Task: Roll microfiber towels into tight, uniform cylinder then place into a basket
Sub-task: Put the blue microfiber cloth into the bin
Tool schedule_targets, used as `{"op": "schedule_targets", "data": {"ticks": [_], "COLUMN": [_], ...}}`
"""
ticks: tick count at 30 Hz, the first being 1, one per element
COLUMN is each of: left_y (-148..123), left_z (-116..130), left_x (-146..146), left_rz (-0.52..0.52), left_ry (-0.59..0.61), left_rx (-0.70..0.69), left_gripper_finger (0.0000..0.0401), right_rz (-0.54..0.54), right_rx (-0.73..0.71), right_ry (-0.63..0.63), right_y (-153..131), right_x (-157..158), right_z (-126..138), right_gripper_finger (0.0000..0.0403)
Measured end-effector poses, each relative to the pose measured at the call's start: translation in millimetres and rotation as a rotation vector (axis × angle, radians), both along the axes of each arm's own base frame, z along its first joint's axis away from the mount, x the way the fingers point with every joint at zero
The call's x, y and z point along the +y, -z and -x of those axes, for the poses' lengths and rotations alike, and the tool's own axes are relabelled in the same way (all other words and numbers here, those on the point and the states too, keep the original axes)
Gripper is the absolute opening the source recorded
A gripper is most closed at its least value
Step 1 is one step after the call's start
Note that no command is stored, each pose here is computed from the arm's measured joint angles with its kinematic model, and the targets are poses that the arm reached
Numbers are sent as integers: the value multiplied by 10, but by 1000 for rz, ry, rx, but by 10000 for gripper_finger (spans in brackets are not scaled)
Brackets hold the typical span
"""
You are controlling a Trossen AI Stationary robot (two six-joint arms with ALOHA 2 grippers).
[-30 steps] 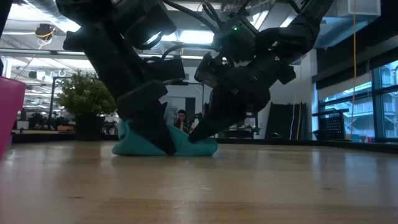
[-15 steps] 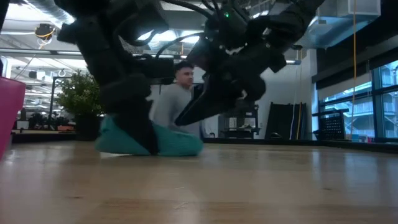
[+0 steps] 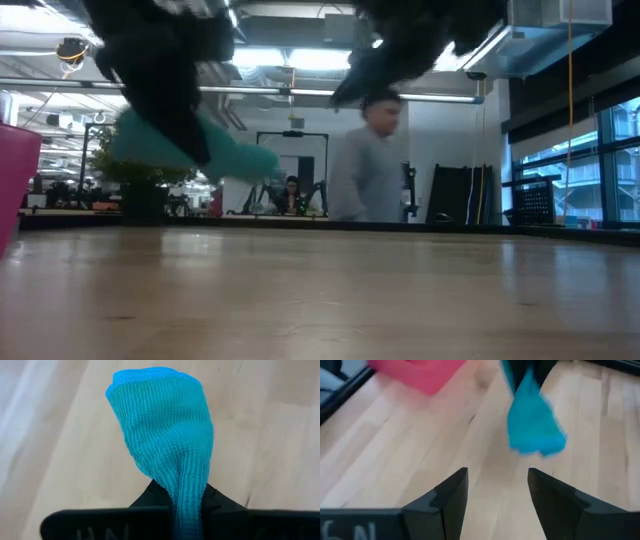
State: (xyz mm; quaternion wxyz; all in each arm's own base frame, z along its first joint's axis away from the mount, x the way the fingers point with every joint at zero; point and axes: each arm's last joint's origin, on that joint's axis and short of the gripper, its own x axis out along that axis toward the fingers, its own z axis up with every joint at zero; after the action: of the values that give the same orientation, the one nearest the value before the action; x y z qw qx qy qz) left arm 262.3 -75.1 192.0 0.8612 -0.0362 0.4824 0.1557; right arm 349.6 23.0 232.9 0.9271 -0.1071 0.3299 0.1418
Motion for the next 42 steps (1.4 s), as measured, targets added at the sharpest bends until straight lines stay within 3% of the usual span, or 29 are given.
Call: {"op": "schedule_targets", "data": {"ticks": [6, 14, 26, 32, 37, 42], "left_y": [-330, -525, -536, -316, -39, 207], "left_z": [316, 747, 1252, 1359, 1302, 1229], "left_x": [-93, -403, -1134, -1407, -1607, -1772], "left_rz": [-13, -12, 233, 211, 161, 177], "left_ry": [85, 294, 479, 505, 526, 550], "left_rx": [-32, -25, -90, -43, -13, 19], "left_gripper_finger": [14, 14, 14, 14, 14, 14], "right_rz": [-2, -10, -23, -26, -26, -27], "right_rx": [-81, -102, -176, -208, -208, -215], "right_ry": [-50, -141, -191, -191, -191, -191], "right_y": [-310, -359, -420, -446, -446, -452], "right_x": [156, 457, 626, 629, 630, 631], "right_z": [195, 268, 268, 254, 254, 251], "right_gripper_finger": [207, 207, 207, 207, 207, 207]}}
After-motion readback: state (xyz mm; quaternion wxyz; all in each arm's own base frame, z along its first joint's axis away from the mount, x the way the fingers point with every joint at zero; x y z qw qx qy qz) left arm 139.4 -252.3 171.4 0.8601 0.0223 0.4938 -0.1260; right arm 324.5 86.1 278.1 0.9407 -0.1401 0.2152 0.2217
